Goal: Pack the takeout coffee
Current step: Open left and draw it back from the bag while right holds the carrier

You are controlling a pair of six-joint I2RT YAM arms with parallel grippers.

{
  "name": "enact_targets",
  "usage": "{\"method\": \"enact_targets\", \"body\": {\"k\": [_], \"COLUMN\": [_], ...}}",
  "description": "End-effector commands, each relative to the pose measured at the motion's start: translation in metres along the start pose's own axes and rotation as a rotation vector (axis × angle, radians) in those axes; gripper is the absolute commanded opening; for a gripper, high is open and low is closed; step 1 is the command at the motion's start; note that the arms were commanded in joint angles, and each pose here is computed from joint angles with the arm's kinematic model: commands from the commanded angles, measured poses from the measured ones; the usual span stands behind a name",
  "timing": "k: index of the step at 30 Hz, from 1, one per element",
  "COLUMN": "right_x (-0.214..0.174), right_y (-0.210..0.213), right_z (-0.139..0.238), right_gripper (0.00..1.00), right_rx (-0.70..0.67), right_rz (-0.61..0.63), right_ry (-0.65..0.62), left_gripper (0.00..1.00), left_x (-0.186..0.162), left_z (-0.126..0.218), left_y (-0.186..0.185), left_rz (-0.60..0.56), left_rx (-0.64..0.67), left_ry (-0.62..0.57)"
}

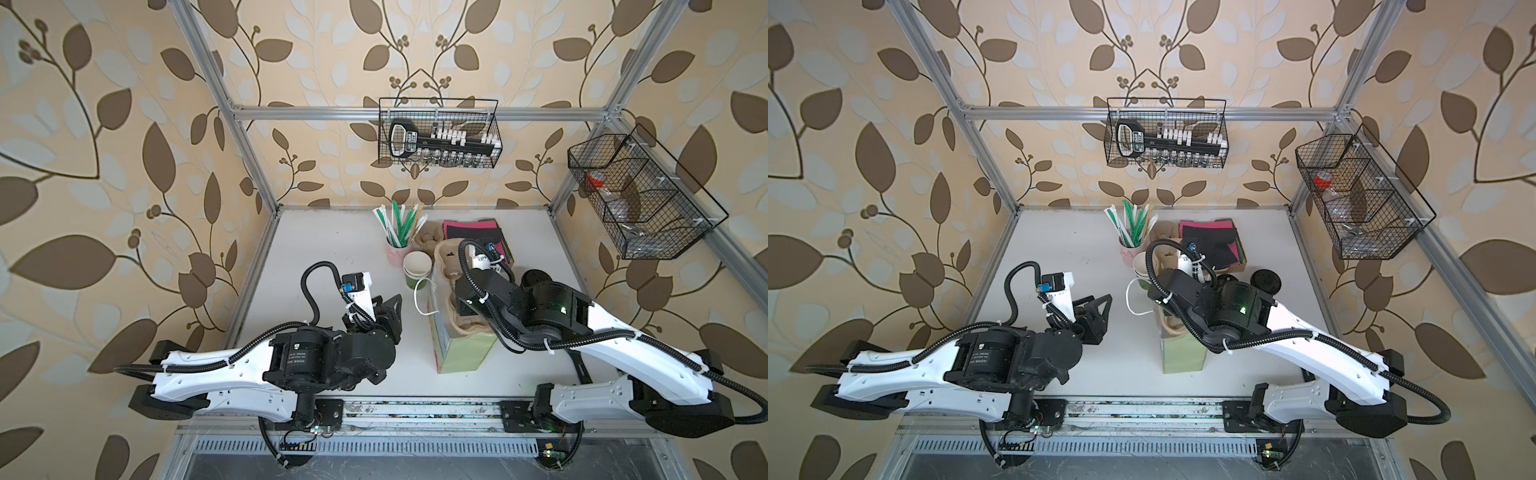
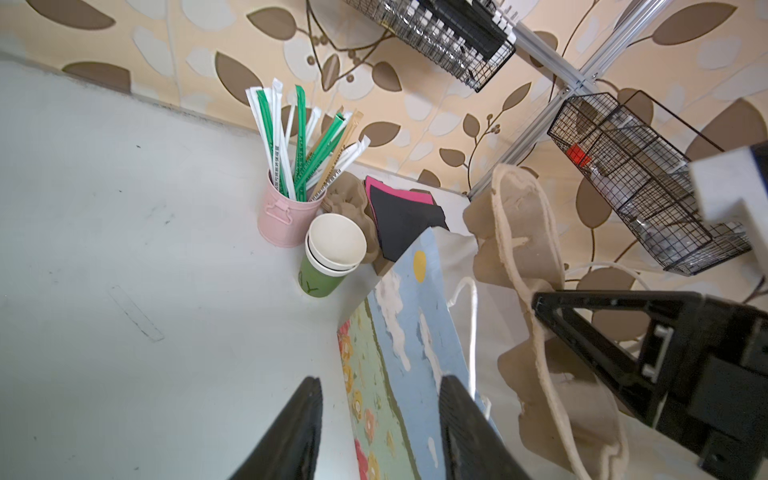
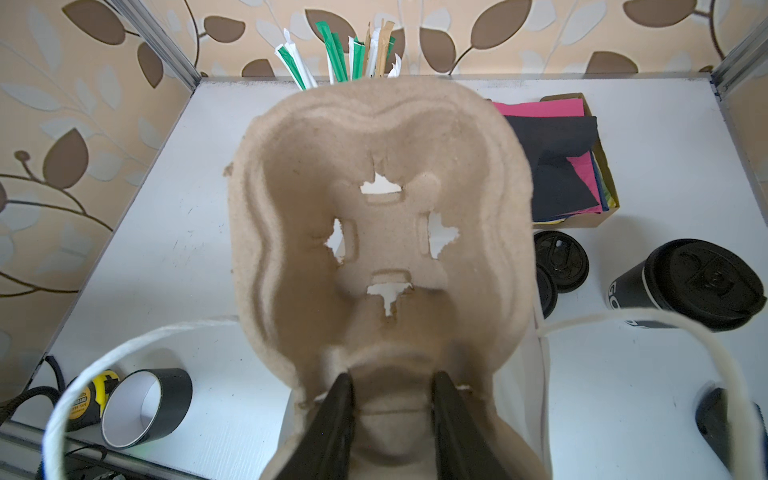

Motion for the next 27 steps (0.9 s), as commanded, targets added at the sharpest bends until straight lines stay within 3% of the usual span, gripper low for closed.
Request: {"method": "enact_targets", "body": {"k": [1,11,18,27], "right_x": [-0.008,-0.011,-0.021,-0.020], "right_y": [-0.001,-0.002,0.001,0.002], "right_z": [-0.007,-0.023,-0.025,-0.014], "right_gripper": [0.33,0.32,0.32,0.32], "right_rx": [-0.012,-0.032,-0.028,-0.024], "right_rz": [0.020,0.008,0.005,0.000], "right_ry": [0.033,0.063,0.082,0.072], "left_gripper": [0.48,0.49,0.49,0.49], "left_x": [0.039,0.067,0.076,0.070], "left_z": [0.013,0.025,0.033,0.030], "left_y": [0.007,0.034,0.056,0.057], "left_rz": [-0.126,-0.293,-0.294,-0.314], "left_rx": [0.046,0.129,0.159,0.169], "left_ry": [-0.137,-0.278,-0.324,-0.316]}}
Point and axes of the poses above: each gripper's point midway between its finger pads, its own z axis back along the fingers, its own y axis along the line the jaws close on, x = y × z, the point moved 2 cm from there along z, back along the fingers, and after that the axes turned 9 degrees about z, right-handed, at the moved point
